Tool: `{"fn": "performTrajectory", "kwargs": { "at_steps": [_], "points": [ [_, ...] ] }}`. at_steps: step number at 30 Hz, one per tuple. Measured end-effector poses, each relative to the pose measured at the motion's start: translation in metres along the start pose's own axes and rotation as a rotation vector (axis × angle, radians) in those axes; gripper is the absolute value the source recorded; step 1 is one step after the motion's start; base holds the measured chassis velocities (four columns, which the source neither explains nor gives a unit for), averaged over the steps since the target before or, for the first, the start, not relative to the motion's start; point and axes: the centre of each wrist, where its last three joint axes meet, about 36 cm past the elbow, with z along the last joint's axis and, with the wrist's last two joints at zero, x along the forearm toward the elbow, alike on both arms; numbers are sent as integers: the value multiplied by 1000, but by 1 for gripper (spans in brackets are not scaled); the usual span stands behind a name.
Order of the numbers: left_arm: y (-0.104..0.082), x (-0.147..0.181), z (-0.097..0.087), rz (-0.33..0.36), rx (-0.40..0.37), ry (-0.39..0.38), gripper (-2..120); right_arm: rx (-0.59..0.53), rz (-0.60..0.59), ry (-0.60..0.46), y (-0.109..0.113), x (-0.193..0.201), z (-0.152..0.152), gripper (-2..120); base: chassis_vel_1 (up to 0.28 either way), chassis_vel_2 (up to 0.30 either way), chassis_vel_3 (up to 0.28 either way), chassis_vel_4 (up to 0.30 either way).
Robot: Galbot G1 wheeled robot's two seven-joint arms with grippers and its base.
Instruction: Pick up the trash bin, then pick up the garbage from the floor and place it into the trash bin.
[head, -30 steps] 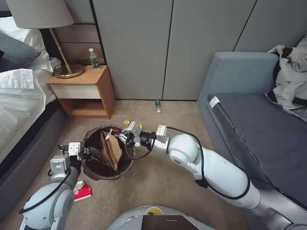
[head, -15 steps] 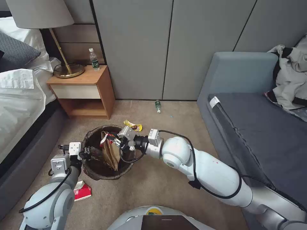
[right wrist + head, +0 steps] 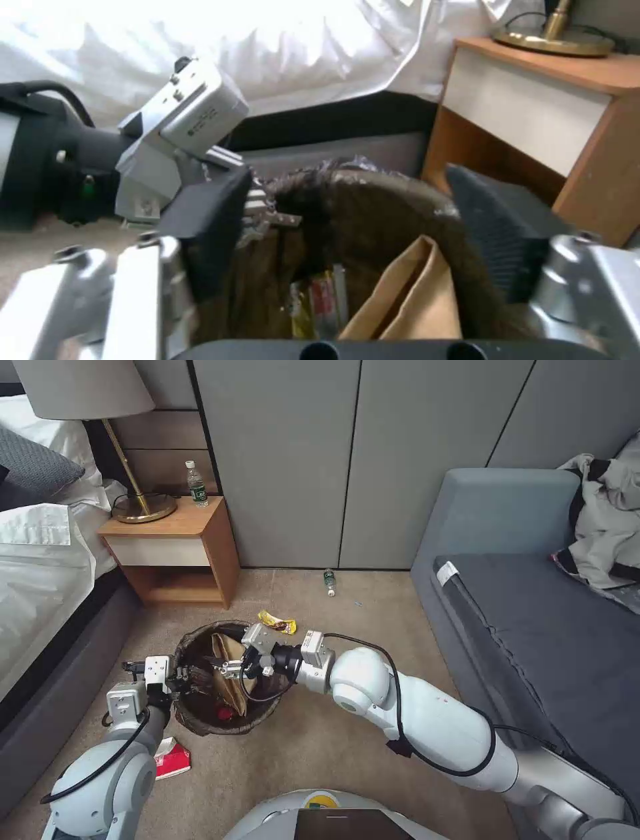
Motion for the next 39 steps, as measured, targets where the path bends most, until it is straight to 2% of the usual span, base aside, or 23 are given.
{"fn": "performTrajectory", "kwargs": {
  "at_steps": [2, 6, 8, 12, 16, 17, 26, 30, 32, 33, 35, 39],
  "points": [
    [0, 0, 0, 0, 0, 0, 3, -1, 0, 0, 0, 0, 0, 79, 0, 0, 0, 0],
    [0, 0, 0, 1, -1, 1, 3, -6, 10, -6, 0, 2, 0, 96, 0, 0, 0, 0],
    [0, 0, 0, 1, 0, 0, 3, -9, 22, -15, -1, 3, -2, 99, 0, 0, 0, 0],
    [0, 1, 1, -2, 2, -1, 3, -25, 73, -47, -5, 8, -6, 100, 0, 0, 0, 0],
    [0, 1, 3, -4, 5, 0, 3, -67, 196, -80, -15, 25, 3, 100, 0, 0, 0, 0],
    [0, 1, 3, -4, 5, 0, 3, -67, 196, -80, -15, 25, 3, 100, 0, 0, 0, 0],
    [2, 1, 2, -9, 5, -7, 3, -103, 486, -100, -31, 92, 26, 100, 0, 0, 0, 0],
    [2, 1, 2, -12, 6, -7, 3, -108, 559, -117, -31, 111, 31, 100, 0, 0, 0, 0],
    [3, 2, 2, -14, 8, -7, 3, -112, 639, -121, -25, 129, 41, 100, 0, 0, 0, 0],
    [3, 2, 2, -14, 8, -7, 3, -112, 639, -121, -25, 129, 41, 100, 0, 0, 0, 0],
    [3, 2, 3, -15, 10, -6, 3, -115, 735, -115, -12, 140, 57, 100, 0, 0, 0, 0],
    [4, 2, 4, -18, 10, -3, 3, -115, 836, -99, 6, 143, 75, 100, 0, 0, 0, 0]
  ]
}}
